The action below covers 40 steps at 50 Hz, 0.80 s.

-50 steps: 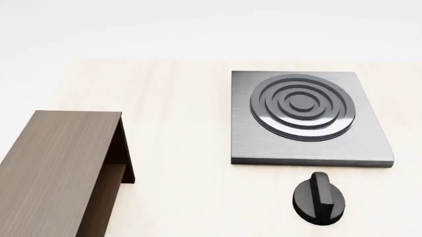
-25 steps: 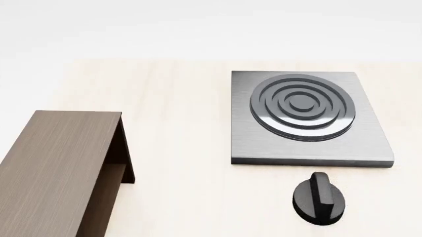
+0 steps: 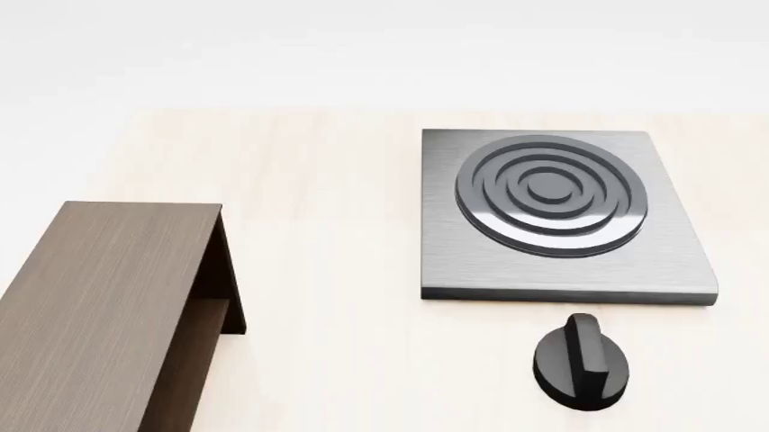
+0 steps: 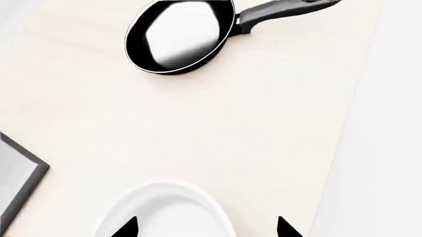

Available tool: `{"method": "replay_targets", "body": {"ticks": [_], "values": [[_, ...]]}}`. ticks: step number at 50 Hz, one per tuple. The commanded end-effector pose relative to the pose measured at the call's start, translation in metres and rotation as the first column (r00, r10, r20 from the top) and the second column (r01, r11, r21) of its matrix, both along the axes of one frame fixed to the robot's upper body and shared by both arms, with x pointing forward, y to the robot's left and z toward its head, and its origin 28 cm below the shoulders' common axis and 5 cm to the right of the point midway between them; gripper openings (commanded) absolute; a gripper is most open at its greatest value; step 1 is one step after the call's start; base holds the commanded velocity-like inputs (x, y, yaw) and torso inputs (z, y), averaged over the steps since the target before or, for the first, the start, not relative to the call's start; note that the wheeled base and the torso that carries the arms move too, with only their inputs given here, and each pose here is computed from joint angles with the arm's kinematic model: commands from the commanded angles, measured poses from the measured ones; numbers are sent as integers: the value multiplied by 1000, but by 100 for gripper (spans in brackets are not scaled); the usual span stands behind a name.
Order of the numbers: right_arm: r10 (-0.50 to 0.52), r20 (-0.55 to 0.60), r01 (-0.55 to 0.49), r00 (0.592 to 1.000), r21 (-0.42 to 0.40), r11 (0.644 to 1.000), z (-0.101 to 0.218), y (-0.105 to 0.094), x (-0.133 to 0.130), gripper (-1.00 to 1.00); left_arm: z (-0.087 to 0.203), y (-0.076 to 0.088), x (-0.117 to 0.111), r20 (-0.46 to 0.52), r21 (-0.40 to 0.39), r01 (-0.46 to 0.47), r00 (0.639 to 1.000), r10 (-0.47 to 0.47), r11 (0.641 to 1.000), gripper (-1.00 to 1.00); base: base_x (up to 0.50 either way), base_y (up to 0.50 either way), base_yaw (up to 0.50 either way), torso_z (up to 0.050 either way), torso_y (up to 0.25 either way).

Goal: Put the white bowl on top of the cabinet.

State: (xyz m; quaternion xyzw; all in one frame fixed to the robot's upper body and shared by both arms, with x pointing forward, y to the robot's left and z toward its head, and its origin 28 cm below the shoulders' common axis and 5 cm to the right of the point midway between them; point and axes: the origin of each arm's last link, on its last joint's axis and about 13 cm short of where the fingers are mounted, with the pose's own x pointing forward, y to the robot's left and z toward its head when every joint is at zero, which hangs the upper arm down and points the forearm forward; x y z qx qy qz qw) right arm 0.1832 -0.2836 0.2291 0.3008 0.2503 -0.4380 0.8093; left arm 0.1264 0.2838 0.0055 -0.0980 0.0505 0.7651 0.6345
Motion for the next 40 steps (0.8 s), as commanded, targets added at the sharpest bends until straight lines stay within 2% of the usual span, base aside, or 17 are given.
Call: {"method": "replay_targets", "body": {"ticks": [1, 11, 18, 30, 37, 40], "values": [[-52, -31, 53, 998, 32, 998, -17, -10, -2, 100, -1, 0, 0, -1, -3, 1, 1000, -1, 1000, 100, 0, 0, 0, 0, 0], [-43, -58, 46, 997, 54, 997, -32, -12, 0, 100, -1, -1, 0, -5, 0, 2, 1000, -2, 1000, 100, 0, 0, 0, 0, 0], [15, -94, -9, 995, 64, 998, -42, -9, 5, 100, -1, -1, 1, -9, 3, 2, 1000, -2, 1000, 100, 0, 0, 0, 0, 0], [-2, -113, 13, 994, 102, 995, -57, -15, 6, 100, -1, -1, 1, -14, 8, 3, 1000, -3, 1000, 100, 0, 0, 0, 0, 0], [43, -121, -28, 992, 126, 992, -63, -14, 6, 100, -1, -1, 2, -16, 11, 4, 1000, -4, 1000, 100, 0, 0, 0, 0, 0], [103, -147, -83, 984, 140, 987, -71, -12, 9, 100, -1, -1, 2, -17, 11, 5, 1000, -5, 1000, 100, 0, 0, 0, 0, 0]]}}
